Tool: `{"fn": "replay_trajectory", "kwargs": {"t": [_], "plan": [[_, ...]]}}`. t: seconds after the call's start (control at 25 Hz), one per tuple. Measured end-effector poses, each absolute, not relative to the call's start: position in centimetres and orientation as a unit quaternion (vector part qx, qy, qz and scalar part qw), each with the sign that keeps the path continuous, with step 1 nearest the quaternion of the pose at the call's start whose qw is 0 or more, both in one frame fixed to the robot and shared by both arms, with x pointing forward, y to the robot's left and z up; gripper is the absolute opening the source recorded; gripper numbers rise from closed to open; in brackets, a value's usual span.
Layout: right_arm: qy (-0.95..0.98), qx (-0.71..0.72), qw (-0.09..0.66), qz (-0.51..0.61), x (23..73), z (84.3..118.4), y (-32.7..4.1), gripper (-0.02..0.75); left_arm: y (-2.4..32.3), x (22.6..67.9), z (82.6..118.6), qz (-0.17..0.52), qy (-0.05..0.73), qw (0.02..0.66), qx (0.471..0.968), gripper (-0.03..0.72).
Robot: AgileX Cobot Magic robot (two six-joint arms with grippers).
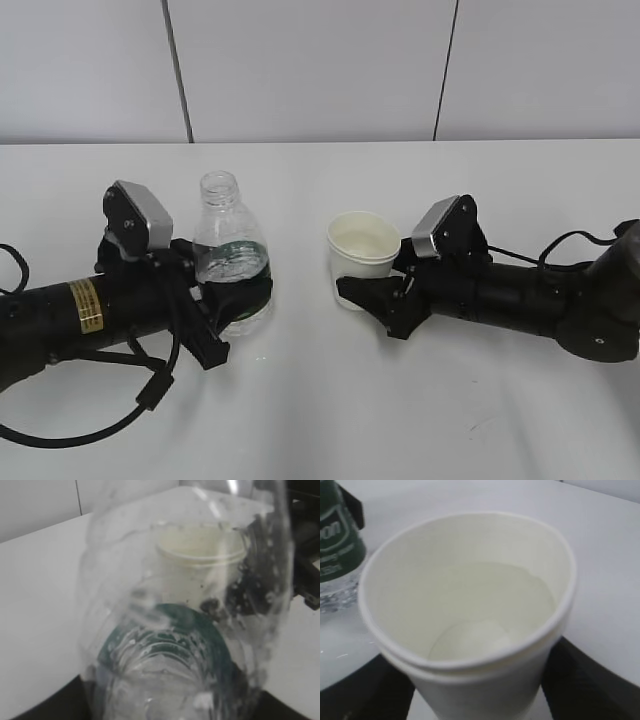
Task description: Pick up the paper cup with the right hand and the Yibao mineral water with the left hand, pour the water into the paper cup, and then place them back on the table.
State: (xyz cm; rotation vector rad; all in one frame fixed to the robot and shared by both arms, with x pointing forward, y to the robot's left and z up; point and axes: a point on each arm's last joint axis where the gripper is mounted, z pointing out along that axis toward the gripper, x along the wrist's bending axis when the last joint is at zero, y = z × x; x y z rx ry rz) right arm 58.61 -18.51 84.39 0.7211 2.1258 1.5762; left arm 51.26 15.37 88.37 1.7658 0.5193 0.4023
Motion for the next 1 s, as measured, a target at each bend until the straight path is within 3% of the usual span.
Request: {"fn": "replay_trajectory", "kwargs": {"t": [0.36,1.0], "plan": [[0.759,0.284,0.227,0.54,58.3,83.8,-19.2,0.559,14.4,50.8,87.4,0.133,0.219,0.587,0.768,0.335],[0.736,0.305,0.264,0.544,58.0,83.9,-19.8,0.559,12.4,52.1,86.3,0.129,0.212,0.595,0.765,0.335]]}}
